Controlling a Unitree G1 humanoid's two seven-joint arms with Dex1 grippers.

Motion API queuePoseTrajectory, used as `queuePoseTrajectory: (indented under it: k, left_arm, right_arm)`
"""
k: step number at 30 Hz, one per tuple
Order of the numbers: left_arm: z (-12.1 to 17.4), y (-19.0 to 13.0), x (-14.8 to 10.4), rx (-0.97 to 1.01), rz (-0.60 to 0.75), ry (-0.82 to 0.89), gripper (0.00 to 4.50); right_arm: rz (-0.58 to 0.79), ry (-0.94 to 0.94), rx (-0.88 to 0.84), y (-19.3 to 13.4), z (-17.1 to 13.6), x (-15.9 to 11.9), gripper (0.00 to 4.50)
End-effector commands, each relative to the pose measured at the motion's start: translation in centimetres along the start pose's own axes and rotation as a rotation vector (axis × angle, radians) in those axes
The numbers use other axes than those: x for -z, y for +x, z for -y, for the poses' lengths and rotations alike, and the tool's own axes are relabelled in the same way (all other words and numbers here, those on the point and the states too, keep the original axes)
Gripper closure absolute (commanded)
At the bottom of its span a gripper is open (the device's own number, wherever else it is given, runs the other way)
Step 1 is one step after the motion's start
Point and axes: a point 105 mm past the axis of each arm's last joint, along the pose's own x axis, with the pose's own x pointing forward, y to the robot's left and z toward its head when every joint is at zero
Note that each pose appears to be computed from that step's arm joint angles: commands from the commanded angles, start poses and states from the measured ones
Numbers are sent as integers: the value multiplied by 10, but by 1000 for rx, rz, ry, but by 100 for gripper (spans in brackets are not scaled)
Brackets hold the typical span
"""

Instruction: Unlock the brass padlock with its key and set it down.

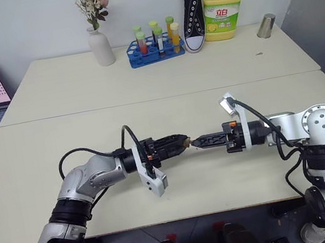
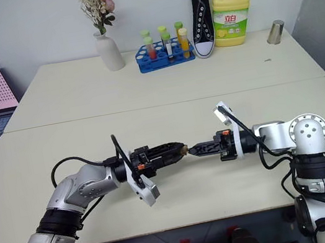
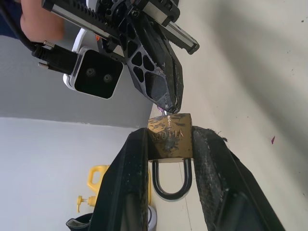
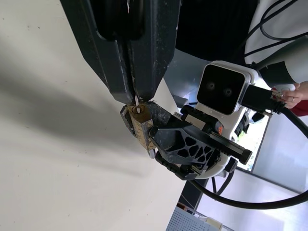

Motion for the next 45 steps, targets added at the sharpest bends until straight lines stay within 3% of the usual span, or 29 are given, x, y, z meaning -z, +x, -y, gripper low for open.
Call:
queuePoseTrajectory:
  k: [1,19,45]
  left_arm:
    - [-1,3,-5,-3,23,19,357]
    - [1,-1,-3,0,18,35,357]
    - [4,-5,0,-5,-3,46,357]
  right_arm:
    - [35,-12,-85,0,-17,-10,450]
    - [32,113,-143,3,-30,-12,450]
    - [-12,85,-196,13,-42,-5,450]
